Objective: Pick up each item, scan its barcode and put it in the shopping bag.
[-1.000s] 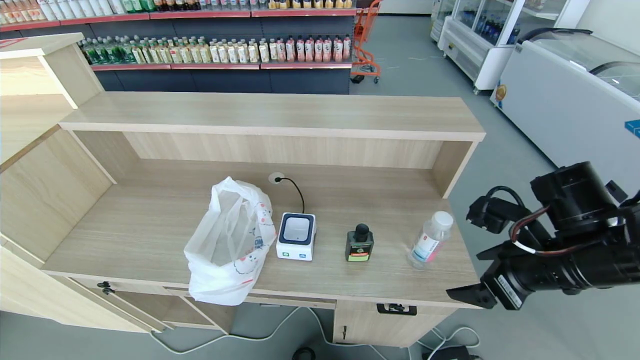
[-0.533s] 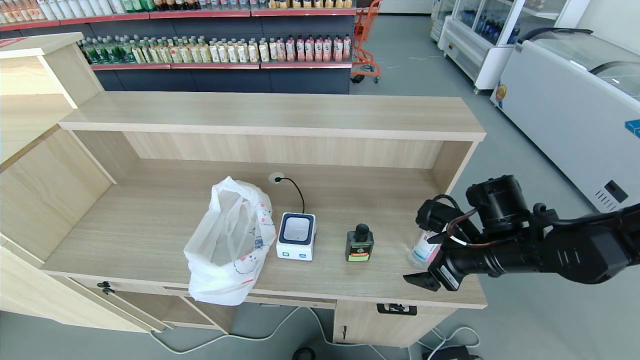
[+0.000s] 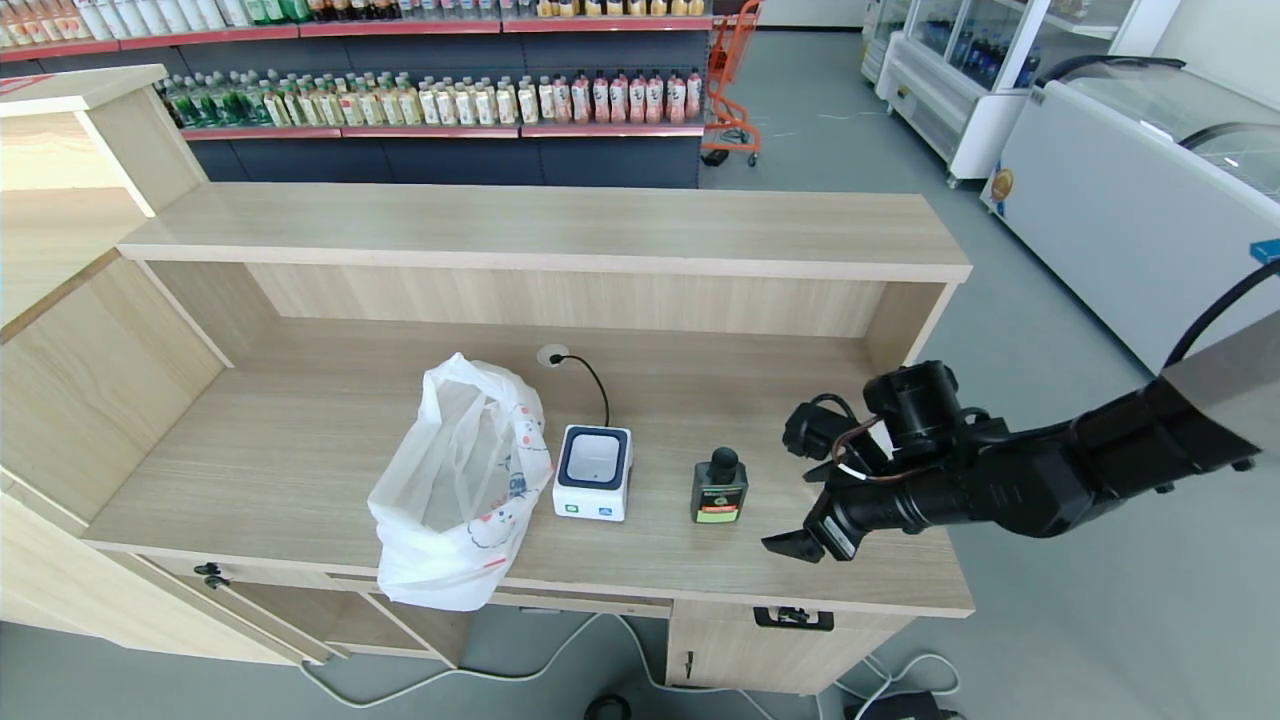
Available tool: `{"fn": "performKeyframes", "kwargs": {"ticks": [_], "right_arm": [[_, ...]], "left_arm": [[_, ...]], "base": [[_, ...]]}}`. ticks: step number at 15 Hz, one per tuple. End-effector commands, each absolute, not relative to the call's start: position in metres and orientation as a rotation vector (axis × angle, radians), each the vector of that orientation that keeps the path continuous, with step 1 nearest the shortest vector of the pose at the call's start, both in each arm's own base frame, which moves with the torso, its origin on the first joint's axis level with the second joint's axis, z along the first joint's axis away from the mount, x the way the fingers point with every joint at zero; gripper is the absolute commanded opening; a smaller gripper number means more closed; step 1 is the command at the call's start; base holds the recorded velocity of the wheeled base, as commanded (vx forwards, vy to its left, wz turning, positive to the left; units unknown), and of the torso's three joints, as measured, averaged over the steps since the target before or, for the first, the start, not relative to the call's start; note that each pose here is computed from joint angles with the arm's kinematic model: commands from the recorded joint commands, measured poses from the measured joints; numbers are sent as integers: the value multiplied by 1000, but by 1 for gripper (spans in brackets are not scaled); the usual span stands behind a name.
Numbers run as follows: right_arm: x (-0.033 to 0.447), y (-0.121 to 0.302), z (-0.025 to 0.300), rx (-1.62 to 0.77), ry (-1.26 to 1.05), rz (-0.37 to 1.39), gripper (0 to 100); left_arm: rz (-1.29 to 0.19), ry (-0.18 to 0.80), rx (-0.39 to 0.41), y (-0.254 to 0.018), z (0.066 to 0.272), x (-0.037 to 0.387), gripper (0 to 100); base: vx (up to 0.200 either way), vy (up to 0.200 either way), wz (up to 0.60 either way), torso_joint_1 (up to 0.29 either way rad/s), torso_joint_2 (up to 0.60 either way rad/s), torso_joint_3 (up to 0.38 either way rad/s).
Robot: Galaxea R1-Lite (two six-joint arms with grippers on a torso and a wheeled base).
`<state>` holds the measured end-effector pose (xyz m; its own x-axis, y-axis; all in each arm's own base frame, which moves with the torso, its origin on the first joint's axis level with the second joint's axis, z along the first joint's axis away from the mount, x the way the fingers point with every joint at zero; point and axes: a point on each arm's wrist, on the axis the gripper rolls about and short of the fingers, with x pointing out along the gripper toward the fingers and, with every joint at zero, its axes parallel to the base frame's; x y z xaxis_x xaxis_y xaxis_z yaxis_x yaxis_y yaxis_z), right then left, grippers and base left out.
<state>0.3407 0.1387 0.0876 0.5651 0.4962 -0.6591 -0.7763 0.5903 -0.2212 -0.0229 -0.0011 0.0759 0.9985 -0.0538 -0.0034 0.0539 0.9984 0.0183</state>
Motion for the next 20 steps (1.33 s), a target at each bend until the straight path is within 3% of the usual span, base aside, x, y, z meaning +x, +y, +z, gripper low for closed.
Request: {"fn": "performKeyframes", "kwargs": {"ticks": [1,9,20], "right_arm": [[361,146,71,-561,573,802,100],[397,171,59,-561,493,880,100],[412,200,41,-577,461,919,100]], "left_arm": [[-54,3,18,-1,76,-23,0],[-54,3,18,-1,76,-23,0],[-54,3,18,-1,76,-23,0]], "base": [[0,0,0,0,0,0],[0,0,0,0,0,0],[0,0,0,0,0,0]]}}
